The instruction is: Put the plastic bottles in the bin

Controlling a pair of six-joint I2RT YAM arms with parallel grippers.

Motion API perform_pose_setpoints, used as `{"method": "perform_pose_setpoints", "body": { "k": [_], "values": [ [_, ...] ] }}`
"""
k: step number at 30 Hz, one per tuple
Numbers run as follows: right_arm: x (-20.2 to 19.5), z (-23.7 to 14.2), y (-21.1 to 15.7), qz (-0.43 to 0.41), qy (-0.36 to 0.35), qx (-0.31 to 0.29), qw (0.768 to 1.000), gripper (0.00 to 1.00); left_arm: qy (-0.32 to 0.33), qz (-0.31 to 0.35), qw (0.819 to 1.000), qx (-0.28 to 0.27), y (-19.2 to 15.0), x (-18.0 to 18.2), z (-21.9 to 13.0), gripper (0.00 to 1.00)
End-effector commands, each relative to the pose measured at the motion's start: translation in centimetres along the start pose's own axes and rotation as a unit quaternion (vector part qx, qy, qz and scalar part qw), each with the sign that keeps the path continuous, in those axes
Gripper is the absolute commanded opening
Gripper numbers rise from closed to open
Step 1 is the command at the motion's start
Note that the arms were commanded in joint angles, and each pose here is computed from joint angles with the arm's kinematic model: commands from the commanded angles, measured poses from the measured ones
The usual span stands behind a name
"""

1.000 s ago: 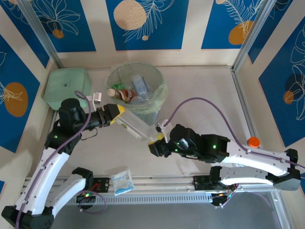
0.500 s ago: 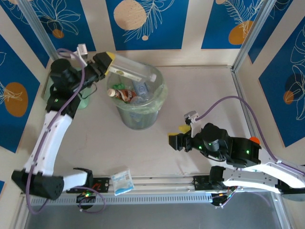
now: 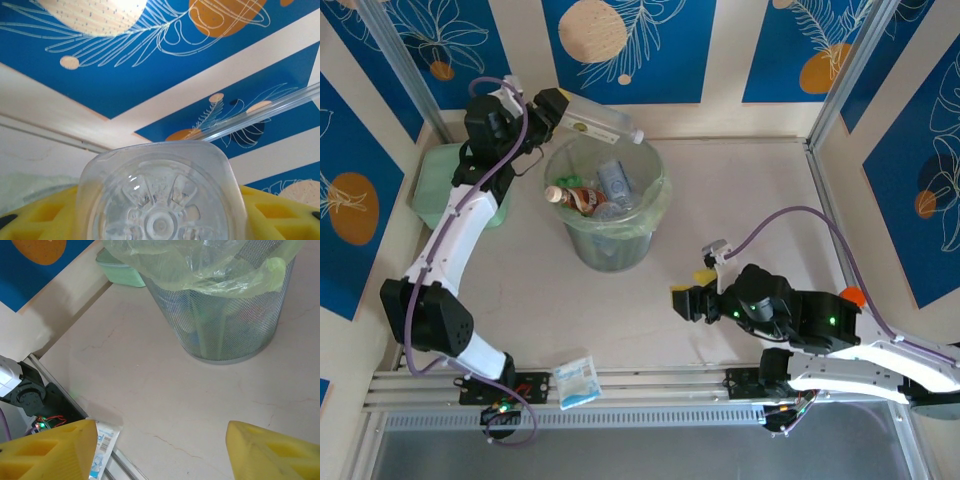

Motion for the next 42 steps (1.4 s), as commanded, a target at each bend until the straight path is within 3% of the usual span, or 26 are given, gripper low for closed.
{"method": "perform_pose_setpoints", "body": {
  "k": [1,11,20,23,29,34,42],
  "values": [
    [-0.1,-0.7,0.7,0.006,0.002,-0.022,1.0,0.68,0.005,0.041,0.999,-0.011,0.7,-0.1,0.0,0.34],
    [-0.2,-1.7,1.1,0.009,0.009,-0.033,0.999,0.68,0.077,0.084,0.992,0.051,-2.1,2.9,-1.1,0.33],
    [0.3,-1.5,1.4,0.006,0.018,-0.037,0.999,0.68,0.106,0.067,0.988,0.089,-4.8,5.1,-2.0,0.38],
    [0.3,-1.3,1.3,0.006,0.017,-0.034,0.999,0.68,0.09,0.047,0.99,0.099,-5.3,5.0,-1.4,0.46],
    [0.3,-1.3,1.2,0.009,0.017,-0.032,0.999,0.68,0.071,0.049,0.992,0.091,-5.0,3.2,-1.3,0.84],
    [0.2,-1.4,1.4,0.004,0.014,-0.035,0.999,0.67,0.08,0.073,0.991,0.074,-3.0,0.0,-2.7,0.88],
    [0.0,-1.6,1.4,0.004,0.013,-0.041,0.999,0.68,0.182,0.149,0.972,0.025,0.2,-2.5,-7.3,0.84]
  ]
}}
Point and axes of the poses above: each hand's point on the last joint's axis, 136 mm out from that joint toward the fingers, its own z axis out along the fingers, its own x axis along the line the jaws close on, y = z × x, the point moved 3 cm from there along -z, back along the fingers, and after that the axes turned 2 degrees about -z, right-handed, at the moved point
